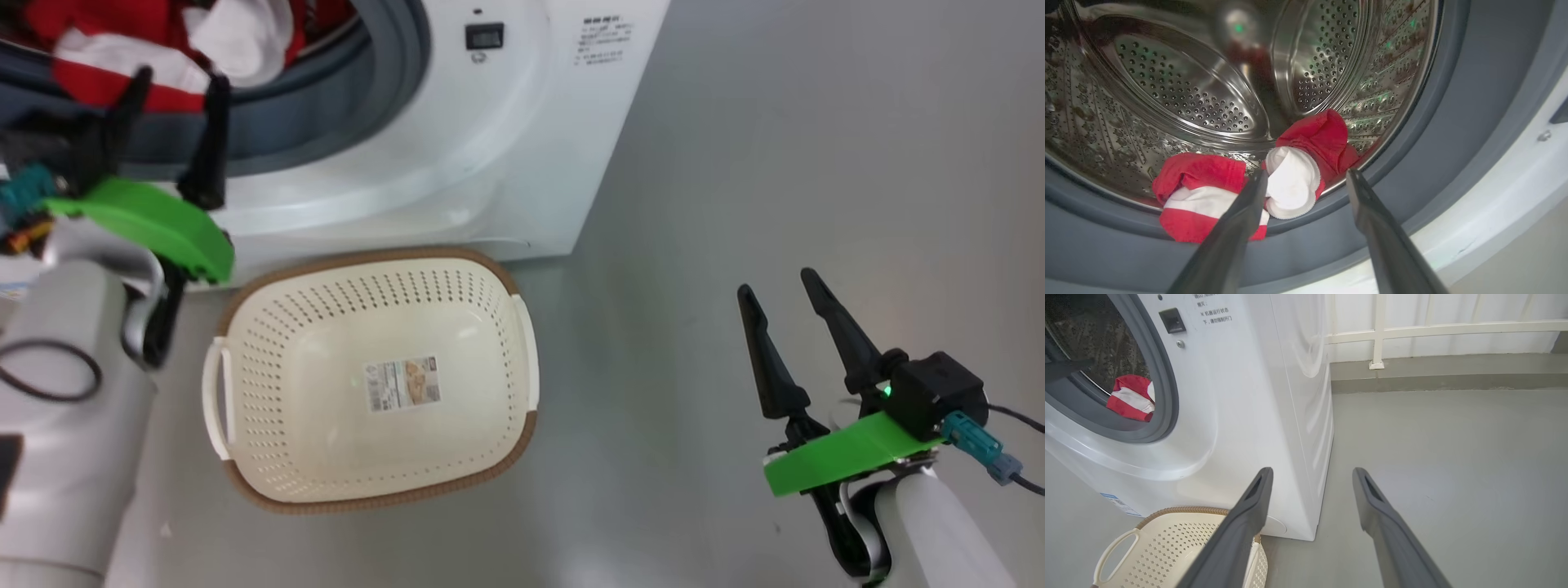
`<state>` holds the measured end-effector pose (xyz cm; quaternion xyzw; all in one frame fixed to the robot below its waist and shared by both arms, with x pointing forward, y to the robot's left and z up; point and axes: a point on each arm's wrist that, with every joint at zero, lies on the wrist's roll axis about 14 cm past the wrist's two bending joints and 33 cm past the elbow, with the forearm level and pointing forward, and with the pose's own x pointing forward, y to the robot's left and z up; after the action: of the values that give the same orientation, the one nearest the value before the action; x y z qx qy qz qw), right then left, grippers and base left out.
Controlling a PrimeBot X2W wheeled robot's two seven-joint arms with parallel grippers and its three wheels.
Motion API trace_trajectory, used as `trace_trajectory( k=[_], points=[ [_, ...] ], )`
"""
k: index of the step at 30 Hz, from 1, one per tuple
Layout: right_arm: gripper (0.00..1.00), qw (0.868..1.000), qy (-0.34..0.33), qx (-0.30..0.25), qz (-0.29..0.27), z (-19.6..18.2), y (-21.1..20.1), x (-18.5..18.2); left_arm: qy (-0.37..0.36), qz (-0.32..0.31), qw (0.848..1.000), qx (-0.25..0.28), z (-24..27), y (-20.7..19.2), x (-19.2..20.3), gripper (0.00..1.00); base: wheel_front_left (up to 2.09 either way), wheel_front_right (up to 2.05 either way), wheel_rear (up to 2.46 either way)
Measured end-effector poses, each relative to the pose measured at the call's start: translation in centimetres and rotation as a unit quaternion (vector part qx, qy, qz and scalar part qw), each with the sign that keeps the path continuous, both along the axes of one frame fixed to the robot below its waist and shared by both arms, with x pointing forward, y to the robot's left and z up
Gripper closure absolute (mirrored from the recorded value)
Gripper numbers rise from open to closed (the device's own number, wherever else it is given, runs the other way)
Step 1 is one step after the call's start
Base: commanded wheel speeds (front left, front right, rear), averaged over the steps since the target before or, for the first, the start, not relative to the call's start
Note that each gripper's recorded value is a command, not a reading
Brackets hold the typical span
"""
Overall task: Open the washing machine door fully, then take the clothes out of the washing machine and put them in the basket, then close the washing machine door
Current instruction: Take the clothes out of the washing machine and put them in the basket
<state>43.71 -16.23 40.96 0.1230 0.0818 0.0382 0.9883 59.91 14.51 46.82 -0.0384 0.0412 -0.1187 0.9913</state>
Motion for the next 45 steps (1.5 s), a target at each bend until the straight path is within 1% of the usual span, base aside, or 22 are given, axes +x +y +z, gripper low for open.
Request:
trace_trajectory(
  k=[11, 16, 26, 36, 37, 38, 39, 40, 41, 45],
  points=[
    [0.0, 1.0, 0.027, -0.007, -0.009, -3.0, -0.8, 1.6, 0.061, -0.02, 0.997, 0.048, -5.0, -0.9, 5.7, 0.0, 0.0, 0.0, 0.0],
    [0.0, 0.999, 0.031, -0.008, -0.013, -3.6, -1.2, 2.0, 0.076, -0.015, 0.995, 0.062, -6.4, -0.5, 7.4, 0.0, 0.0, 0.0, 0.0],
    [0.0, 0.999, 0.05, -0.006, -0.019, -5.0, -1.6, 1.7, 0.092, -0.037, 0.993, 0.07, -8.6, -2.2, 8.7, 0.0, 0.0, 0.0, 0.0],
    [0.0, 0.998, 0.05, -0.001, -0.027, -5.0, -2.1, 1.7, 0.105, -0.04, 0.99, 0.08, -9.7, -2.4, 9.4, 0.0, 0.0, 0.0, 0.0],
    [0.0, 0.998, 0.05, 0.0, -0.029, -5.0, -2.2, 1.7, 0.106, -0.041, 0.99, 0.082, -9.8, -2.4, 9.5, 0.33, 0.0, 0.0, 0.0],
    [0.0, 0.998, 0.05, 0.0, -0.029, -4.9, -2.2, 1.7, 0.107, -0.04, 0.99, 0.082, -9.8, -2.4, 9.5, 0.56, 0.0, 0.0, 0.0],
    [0.0, 0.998, 0.05, -0.001, -0.029, -4.9, -2.2, 1.6, 0.107, -0.039, 0.99, 0.082, -9.8, -2.3, 9.6, 0.76, 0.0, 0.0, 0.0],
    [0.0, 0.998, 0.049, -0.001, -0.029, -4.9, -2.3, 1.6, 0.107, -0.039, 0.99, 0.084, -9.8, -2.3, 9.6, 0.9, 0.0, 0.0, 0.0],
    [0.0, 0.998, 0.048, -0.001, -0.029, -4.8, -2.3, 1.6, 0.108, -0.039, 0.99, 0.085, -9.9, -2.3, 9.6, 1.0, 0.0, 0.0, 0.0],
    [0.0, 0.998, 0.046, 0.0, -0.03, -4.7, -2.3, 1.7, 0.106, -0.035, 0.99, 0.082, -9.8, -2.0, 9.6, 1.0, 0.0, 0.0, 0.0]
  ],
)
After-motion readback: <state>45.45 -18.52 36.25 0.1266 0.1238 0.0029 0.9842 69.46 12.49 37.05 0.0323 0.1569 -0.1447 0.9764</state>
